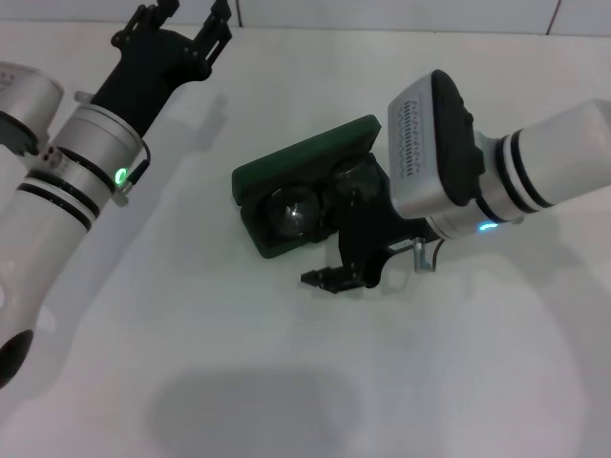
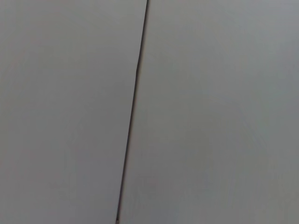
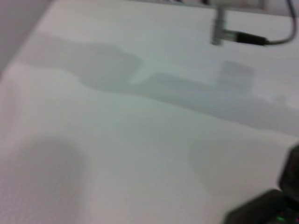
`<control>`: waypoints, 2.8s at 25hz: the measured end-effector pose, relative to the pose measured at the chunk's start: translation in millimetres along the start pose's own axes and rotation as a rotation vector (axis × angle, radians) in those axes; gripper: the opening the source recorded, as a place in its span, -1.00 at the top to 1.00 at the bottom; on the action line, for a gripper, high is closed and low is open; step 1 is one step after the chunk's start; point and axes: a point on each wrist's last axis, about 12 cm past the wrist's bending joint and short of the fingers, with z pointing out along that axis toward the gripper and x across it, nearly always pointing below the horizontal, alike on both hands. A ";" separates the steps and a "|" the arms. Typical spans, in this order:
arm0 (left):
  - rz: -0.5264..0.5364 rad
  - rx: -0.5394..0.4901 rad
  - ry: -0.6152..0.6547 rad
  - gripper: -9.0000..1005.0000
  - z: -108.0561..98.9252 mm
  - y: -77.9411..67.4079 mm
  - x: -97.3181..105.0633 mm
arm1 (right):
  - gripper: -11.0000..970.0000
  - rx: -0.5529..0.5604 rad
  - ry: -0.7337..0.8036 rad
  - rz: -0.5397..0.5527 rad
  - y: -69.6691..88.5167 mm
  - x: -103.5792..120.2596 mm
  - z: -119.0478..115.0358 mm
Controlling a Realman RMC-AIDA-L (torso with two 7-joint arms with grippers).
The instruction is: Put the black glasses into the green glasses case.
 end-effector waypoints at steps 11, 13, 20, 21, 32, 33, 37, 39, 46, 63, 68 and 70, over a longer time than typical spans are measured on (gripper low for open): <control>-0.023 0.204 0.150 -0.45 9.6 5.1 -4.6 | -0.14 0.279 -0.237 0.278 -11.0 59.8 -103.5; -0.058 0.302 0.268 -0.45 22.2 7.9 -12.2 | -0.14 0.431 -0.301 0.371 -12.3 83.5 -130.4; -0.079 0.388 0.642 -0.46 49.6 14.3 -28.8 | -0.15 0.601 -0.379 0.454 -7.9 117.3 -155.2; -0.072 0.388 0.661 -0.47 50.8 14.2 -29.5 | -0.15 0.600 -0.377 0.453 -5.9 119.2 -154.6; 0.009 0.468 0.808 -0.49 60.7 -3.6 -28.1 | -0.17 0.593 -0.357 0.451 1.6 127.4 -153.8; 0.018 0.483 0.816 -0.49 60.4 -6.2 -26.5 | -0.17 0.593 -0.357 0.450 1.3 127.2 -153.9; 0.066 0.551 0.840 -0.50 56.0 -15.8 -17.8 | -0.17 0.588 -0.358 0.445 -0.5 125.3 -152.9; 0.093 0.589 0.843 -0.50 51.4 -21.0 -10.8 | -0.18 0.587 -0.359 0.446 -0.5 125.3 -152.4; 0.101 0.634 0.773 -0.51 44.3 -25.1 -6.6 | -0.19 0.562 -0.367 0.434 1.6 123.0 -150.8; 0.004 0.935 0.191 -0.69 -89.2 -4.1 -27.8 | -0.66 0.095 -0.593 0.173 45.8 88.3 -93.2; -0.009 0.921 0.168 -0.74 -104.4 -4.8 -23.6 | -0.80 0.099 -0.582 0.136 42.8 85.6 -88.4; -0.008 0.915 0.166 -0.74 -108.4 -4.1 -22.5 | -0.83 0.102 -0.584 0.125 42.1 84.3 -87.9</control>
